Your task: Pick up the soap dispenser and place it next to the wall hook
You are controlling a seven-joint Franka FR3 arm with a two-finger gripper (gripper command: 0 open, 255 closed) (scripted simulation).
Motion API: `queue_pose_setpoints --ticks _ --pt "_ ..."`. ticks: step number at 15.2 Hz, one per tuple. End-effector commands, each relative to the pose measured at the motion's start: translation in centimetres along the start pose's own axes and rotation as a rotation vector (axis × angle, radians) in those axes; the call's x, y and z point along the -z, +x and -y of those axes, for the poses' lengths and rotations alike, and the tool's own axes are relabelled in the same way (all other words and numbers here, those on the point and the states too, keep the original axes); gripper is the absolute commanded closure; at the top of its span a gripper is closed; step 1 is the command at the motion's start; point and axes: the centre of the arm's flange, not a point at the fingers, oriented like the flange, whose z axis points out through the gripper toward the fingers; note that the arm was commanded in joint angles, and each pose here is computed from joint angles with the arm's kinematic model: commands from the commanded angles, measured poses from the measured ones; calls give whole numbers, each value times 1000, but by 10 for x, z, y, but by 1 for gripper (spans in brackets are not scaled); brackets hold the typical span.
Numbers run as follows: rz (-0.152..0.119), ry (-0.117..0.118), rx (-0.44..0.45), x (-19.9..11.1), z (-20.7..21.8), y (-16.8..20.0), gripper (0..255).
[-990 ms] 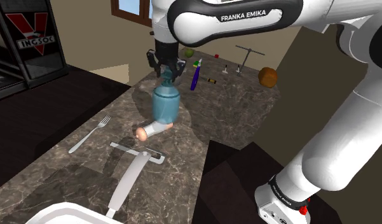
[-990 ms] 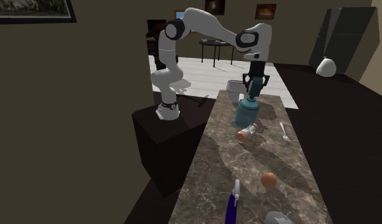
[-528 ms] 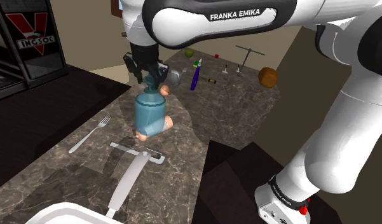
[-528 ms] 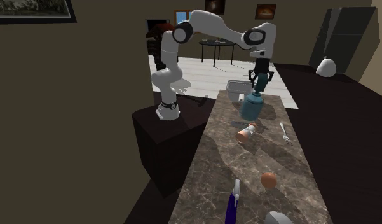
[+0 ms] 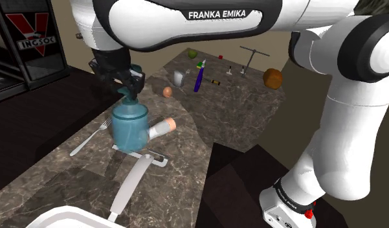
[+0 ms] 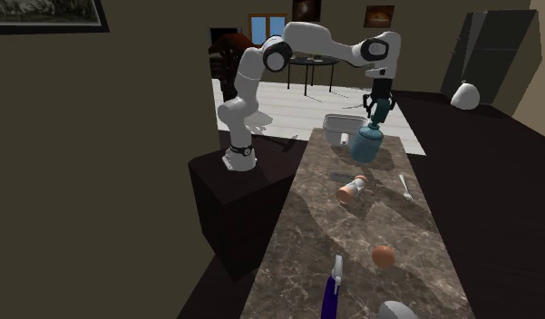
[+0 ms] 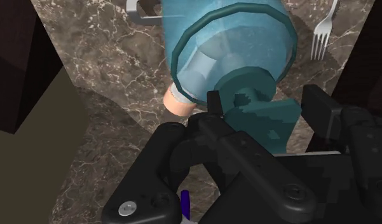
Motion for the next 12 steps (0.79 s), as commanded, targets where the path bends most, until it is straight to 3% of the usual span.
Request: queue_pose_setpoints --ticks 1,8,12 --pt "-1 0 -2 7 8 -26 255" --pt "-1 0 -2 33 44 -108 255" --pt "-1 0 -2 13 44 -115 255"
